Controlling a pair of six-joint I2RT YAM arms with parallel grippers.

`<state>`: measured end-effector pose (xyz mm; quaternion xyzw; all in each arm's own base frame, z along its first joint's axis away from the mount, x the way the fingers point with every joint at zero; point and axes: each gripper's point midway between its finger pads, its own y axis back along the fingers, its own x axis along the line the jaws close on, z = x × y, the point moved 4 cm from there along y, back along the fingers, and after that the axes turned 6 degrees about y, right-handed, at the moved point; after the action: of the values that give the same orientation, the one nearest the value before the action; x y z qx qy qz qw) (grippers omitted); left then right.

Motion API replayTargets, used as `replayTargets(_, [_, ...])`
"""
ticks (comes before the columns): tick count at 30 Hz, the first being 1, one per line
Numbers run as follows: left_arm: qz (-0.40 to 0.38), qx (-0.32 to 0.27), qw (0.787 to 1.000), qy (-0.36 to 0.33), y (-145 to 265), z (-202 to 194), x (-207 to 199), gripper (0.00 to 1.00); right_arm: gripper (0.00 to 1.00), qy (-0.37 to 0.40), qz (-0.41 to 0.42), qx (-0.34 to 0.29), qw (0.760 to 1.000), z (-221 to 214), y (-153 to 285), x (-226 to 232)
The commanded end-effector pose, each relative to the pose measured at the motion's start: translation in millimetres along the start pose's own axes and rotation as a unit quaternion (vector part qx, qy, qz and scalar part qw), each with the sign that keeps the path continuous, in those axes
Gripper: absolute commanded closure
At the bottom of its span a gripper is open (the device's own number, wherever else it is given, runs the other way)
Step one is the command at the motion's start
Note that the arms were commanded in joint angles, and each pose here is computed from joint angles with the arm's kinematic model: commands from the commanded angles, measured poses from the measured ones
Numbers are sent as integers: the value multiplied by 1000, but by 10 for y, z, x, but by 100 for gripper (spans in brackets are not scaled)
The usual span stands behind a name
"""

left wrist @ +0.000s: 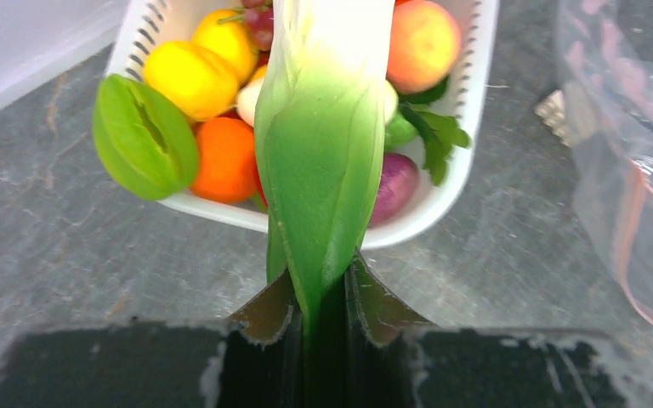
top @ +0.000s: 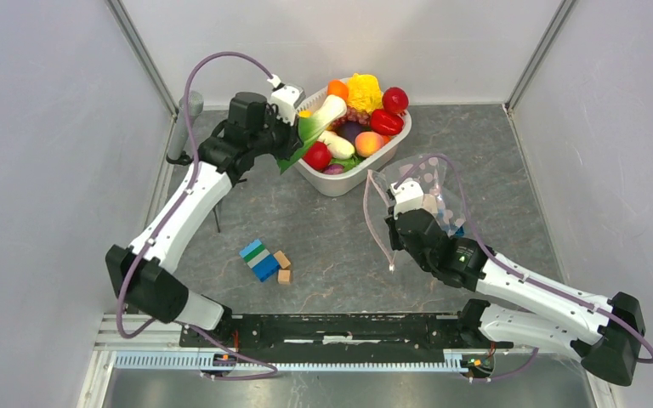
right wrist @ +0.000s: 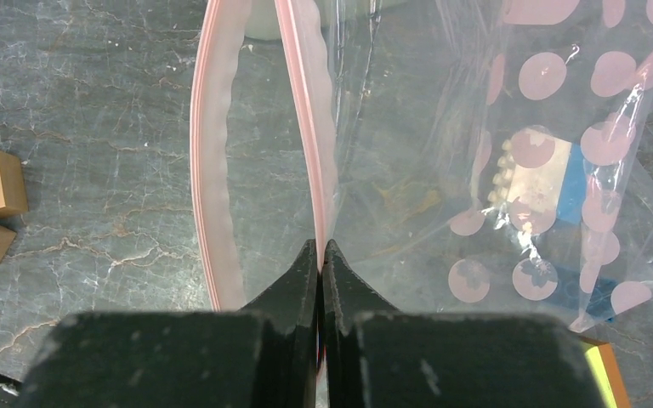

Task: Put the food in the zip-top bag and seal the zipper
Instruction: Place the fake vegetable in the zipper food storage bag.

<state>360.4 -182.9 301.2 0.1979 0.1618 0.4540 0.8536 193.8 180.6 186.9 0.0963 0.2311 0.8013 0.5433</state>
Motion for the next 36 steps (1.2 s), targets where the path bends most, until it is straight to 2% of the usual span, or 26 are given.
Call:
replayTargets(1, [-75,-85,993,31,380,269,-291,98,96,-30,-8,-30,999,124,9,-20])
replayTargets(7, [-144,-90,983,75,675,65,-556,98,96,-46,-6,-44,998,169,11,-8])
replayTargets(13, [-206,-37,969,128,779,-528,-896,98,96,-52,-23,-45,997,197,-32,-44])
replayTargets(17, [-255,-20,957,134,831,-844,-1262,98,97,-54,-20,-40,998,243,-85,-60])
replayTargets(20, [-261,-14,957,127,885,-1028,-1374,98,97,-57,-6,-41,998,278,-102,-49])
replayTargets(29, [-257,-40,955,141,1053,-1079,-1361,98,97,-56,3,-29,998,179,-100,-45])
replayTargets(36, [-302,-8,943,140,1058,-1142,-1515,98,97,-62,45,-29,997,148,-130,90])
